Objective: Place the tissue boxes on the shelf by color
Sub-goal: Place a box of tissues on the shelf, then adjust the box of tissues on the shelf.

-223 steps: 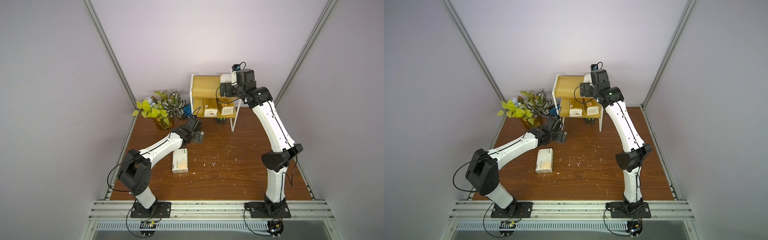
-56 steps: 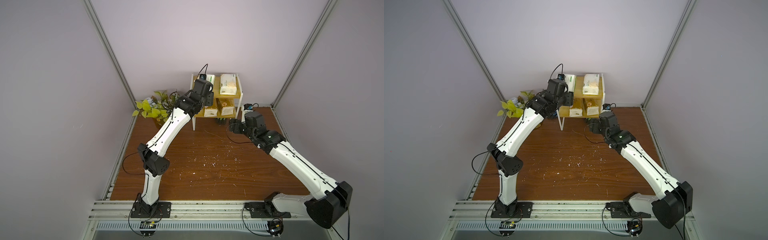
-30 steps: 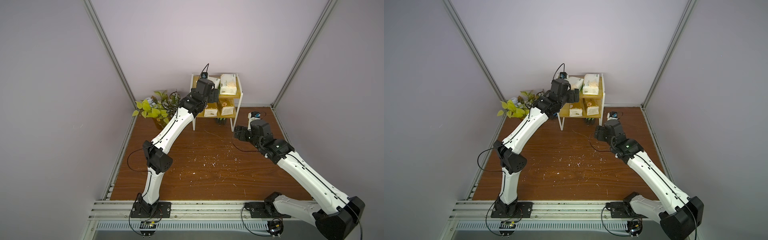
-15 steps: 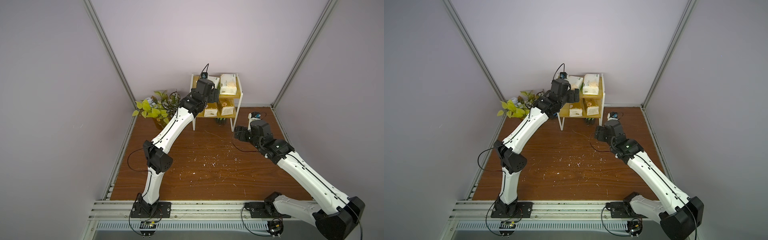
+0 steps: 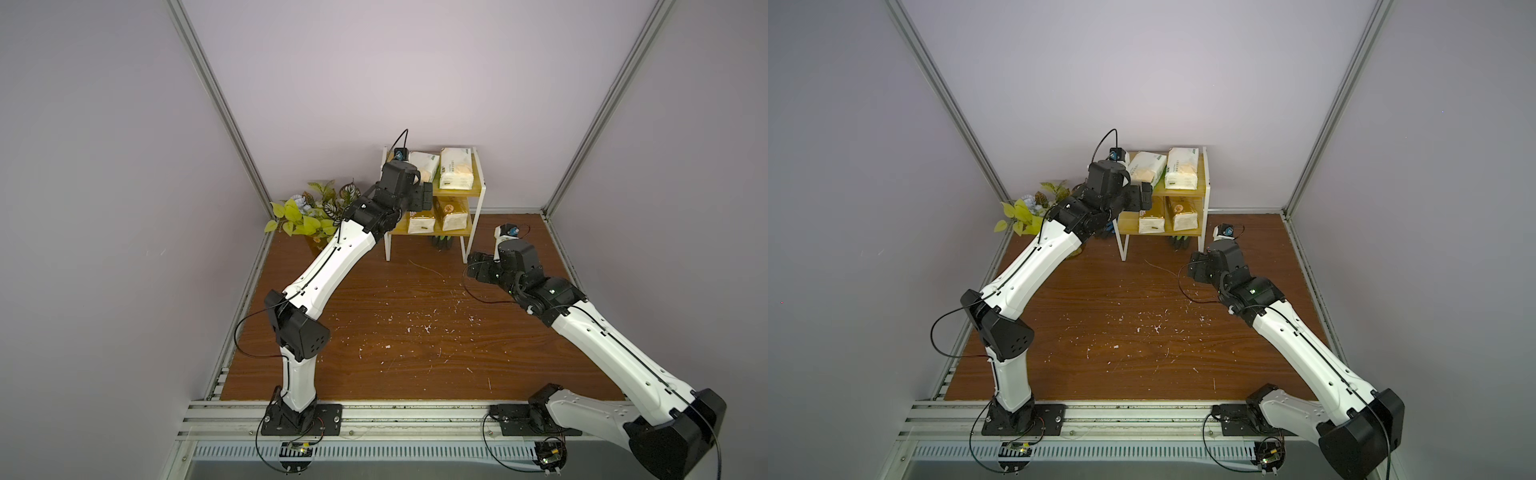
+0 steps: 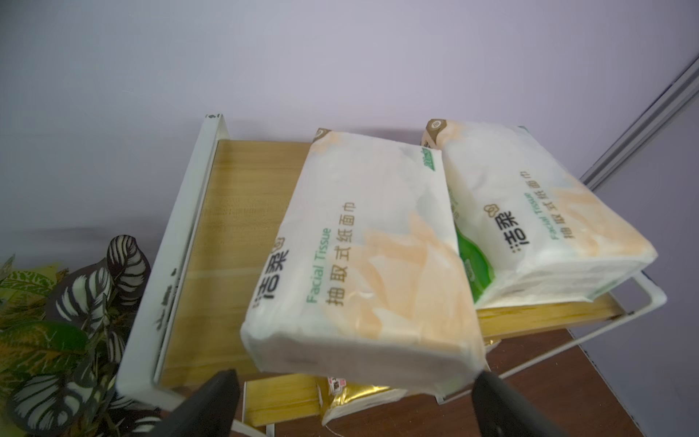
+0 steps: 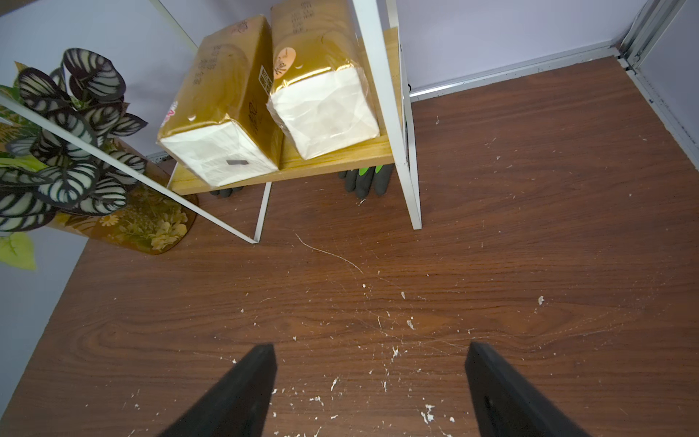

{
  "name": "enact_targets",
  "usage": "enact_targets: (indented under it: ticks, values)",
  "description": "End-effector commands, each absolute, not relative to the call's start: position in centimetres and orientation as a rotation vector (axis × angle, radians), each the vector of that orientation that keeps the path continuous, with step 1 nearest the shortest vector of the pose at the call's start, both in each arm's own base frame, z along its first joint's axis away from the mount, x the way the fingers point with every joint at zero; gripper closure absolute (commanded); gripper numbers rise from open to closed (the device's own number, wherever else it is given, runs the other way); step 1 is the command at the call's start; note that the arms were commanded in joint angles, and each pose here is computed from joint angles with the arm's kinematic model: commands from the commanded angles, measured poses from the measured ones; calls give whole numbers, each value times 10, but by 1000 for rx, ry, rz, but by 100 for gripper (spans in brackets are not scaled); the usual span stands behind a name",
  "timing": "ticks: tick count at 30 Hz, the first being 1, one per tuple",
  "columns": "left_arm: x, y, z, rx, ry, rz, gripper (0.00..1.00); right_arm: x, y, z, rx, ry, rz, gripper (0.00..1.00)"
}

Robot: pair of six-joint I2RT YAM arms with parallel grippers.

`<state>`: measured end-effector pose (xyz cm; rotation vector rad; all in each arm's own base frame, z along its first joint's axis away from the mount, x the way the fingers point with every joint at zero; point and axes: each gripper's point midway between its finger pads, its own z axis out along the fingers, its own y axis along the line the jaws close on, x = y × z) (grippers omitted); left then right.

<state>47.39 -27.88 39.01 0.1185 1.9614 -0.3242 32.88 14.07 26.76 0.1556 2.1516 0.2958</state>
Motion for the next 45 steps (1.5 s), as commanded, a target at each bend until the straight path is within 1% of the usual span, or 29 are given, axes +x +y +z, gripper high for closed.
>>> enact_targets:
  ticks: [1, 5, 6, 7, 8, 10, 11, 12, 18, 30, 34, 37, 40, 42, 43, 45]
  values:
    - [458, -283, 396, 136, 1961, -387, 0, 333, 149, 278, 162, 2114, 343, 14]
    - [447, -286, 385, 154, 1994, -419, 1, 334, 152, 277, 161, 2116, 354, 14]
    - [445, -287, 382, 160, 2000, -420, 7, 334, 153, 277, 158, 2116, 354, 15]
    - [443, -289, 378, 169, 2008, -422, 23, 335, 153, 278, 160, 2115, 355, 15]
    - [444, -290, 374, 177, 2013, -426, 43, 334, 154, 278, 156, 2114, 357, 15]
    - [446, -292, 370, 182, 2014, -421, 86, 335, 154, 278, 159, 2111, 361, 16]
    - [448, -294, 370, 186, 2010, -419, 98, 334, 155, 278, 158, 2111, 362, 16]
    - [451, -296, 370, 188, 2002, -418, 100, 334, 155, 279, 161, 2110, 363, 16]
    - [467, -310, 378, 209, 1950, -437, 100, 330, 153, 278, 174, 2108, 372, 16]
    - [482, -335, 383, 235, 1910, -521, 100, 315, 144, 275, 204, 2115, 367, 17]
    - [489, -337, 383, 246, 1898, -493, 99, 311, 142, 274, 208, 2120, 367, 17]
    - [494, -335, 379, 252, 1898, -453, 97, 308, 141, 273, 206, 2125, 366, 17]
    - [492, -331, 375, 254, 1919, -438, 96, 306, 139, 272, 208, 2130, 357, 17]
    - [484, -327, 374, 259, 1932, -439, 91, 305, 137, 273, 215, 2126, 348, 17]
    - [477, -323, 375, 257, 1936, -441, 82, 305, 134, 274, 222, 2119, 340, 17]
    - [464, -317, 375, 257, 1949, -448, 53, 304, 131, 276, 219, 2112, 318, 16]
